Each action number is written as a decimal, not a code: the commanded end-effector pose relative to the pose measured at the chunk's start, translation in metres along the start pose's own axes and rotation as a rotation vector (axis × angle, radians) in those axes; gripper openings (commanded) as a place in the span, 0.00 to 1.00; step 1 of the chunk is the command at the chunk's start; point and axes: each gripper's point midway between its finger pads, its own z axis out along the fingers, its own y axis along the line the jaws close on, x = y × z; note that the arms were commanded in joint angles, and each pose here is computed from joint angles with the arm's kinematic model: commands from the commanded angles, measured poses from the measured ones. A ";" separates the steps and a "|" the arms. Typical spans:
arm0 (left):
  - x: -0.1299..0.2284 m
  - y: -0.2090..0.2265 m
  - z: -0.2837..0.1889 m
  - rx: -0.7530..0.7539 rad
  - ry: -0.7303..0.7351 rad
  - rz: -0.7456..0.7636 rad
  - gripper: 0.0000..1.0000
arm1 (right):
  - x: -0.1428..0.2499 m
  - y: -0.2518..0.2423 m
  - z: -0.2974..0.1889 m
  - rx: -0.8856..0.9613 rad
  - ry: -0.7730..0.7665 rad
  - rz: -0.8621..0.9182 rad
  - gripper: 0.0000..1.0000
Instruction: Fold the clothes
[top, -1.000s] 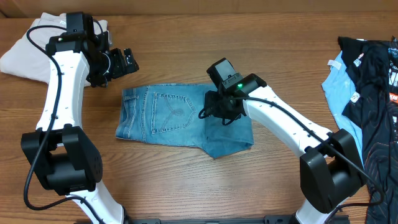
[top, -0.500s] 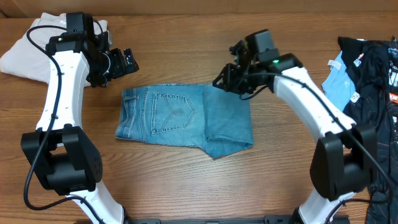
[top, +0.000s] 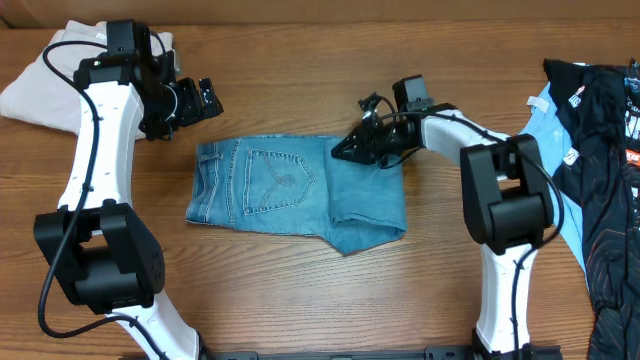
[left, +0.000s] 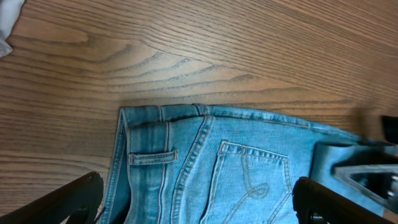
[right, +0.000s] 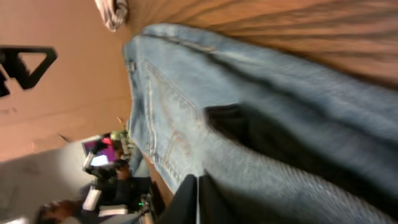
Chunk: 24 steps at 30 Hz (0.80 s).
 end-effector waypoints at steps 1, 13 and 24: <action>-0.003 -0.005 0.001 -0.001 -0.004 0.036 1.00 | -0.005 -0.007 0.001 -0.002 -0.005 0.062 0.04; -0.003 0.001 0.001 -0.039 -0.009 0.036 1.00 | 0.004 0.098 -0.048 -0.022 -0.075 -0.075 0.04; -0.004 0.002 0.001 -0.042 -0.012 0.037 1.00 | 0.058 0.057 -0.007 0.124 0.039 0.044 0.06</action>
